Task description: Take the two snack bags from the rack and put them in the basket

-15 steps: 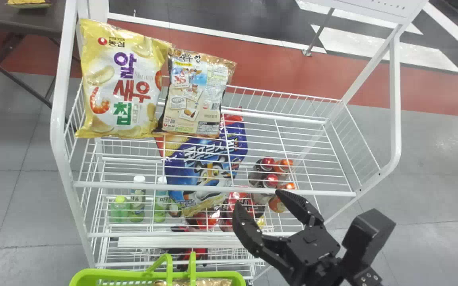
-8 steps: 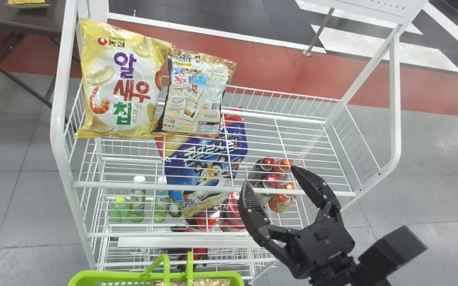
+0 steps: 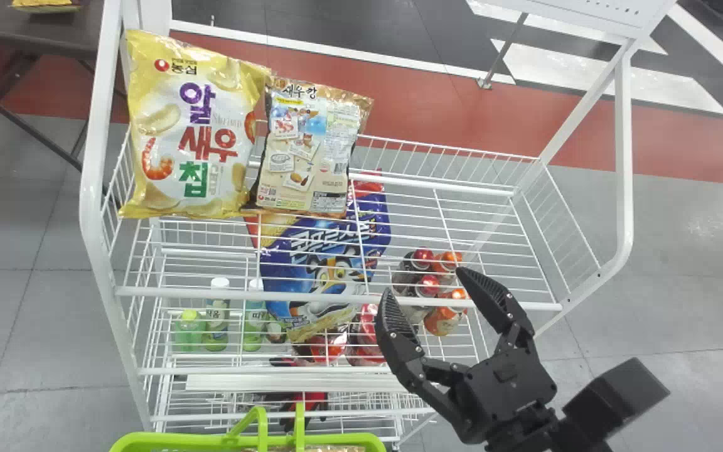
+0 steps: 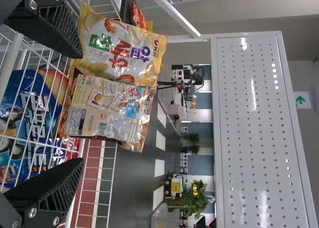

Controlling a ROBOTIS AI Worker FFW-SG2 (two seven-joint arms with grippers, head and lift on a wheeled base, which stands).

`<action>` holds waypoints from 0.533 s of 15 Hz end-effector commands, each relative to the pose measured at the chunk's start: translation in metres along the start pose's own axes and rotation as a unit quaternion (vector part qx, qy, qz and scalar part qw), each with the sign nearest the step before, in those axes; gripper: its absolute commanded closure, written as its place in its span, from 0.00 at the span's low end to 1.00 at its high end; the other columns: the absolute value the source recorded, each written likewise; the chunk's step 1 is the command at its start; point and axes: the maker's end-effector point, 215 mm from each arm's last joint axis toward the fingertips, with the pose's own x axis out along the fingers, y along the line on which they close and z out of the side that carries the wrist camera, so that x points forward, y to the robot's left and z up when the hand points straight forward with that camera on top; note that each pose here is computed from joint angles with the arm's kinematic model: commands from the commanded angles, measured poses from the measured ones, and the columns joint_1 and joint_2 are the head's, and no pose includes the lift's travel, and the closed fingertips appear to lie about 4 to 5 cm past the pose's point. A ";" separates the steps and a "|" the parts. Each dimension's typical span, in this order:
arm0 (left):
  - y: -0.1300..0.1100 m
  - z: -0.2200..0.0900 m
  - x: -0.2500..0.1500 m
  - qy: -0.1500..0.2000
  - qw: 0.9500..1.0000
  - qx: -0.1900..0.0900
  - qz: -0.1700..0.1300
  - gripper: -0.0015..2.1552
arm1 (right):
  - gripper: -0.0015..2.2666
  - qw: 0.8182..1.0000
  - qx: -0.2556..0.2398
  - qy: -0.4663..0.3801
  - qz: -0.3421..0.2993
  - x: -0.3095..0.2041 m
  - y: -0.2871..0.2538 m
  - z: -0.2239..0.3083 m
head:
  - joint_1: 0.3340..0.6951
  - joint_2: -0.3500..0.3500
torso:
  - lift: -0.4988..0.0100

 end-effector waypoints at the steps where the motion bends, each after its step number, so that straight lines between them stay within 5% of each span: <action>1: -0.002 0.000 0.002 0.000 1.000 0.000 -0.003 0.71 | 0.03 1.000 0.013 -0.005 -0.003 0.001 -0.001 0.003 | 1.00 0.00 | 0.96; 8: -0.004 -0.001 0.001 -0.002 1.000 0.000 -0.002 0.71 | 0.03 1.000 0.017 -0.009 -0.001 0.001 0.000 0.006 | 1.00 0.00 | 0.96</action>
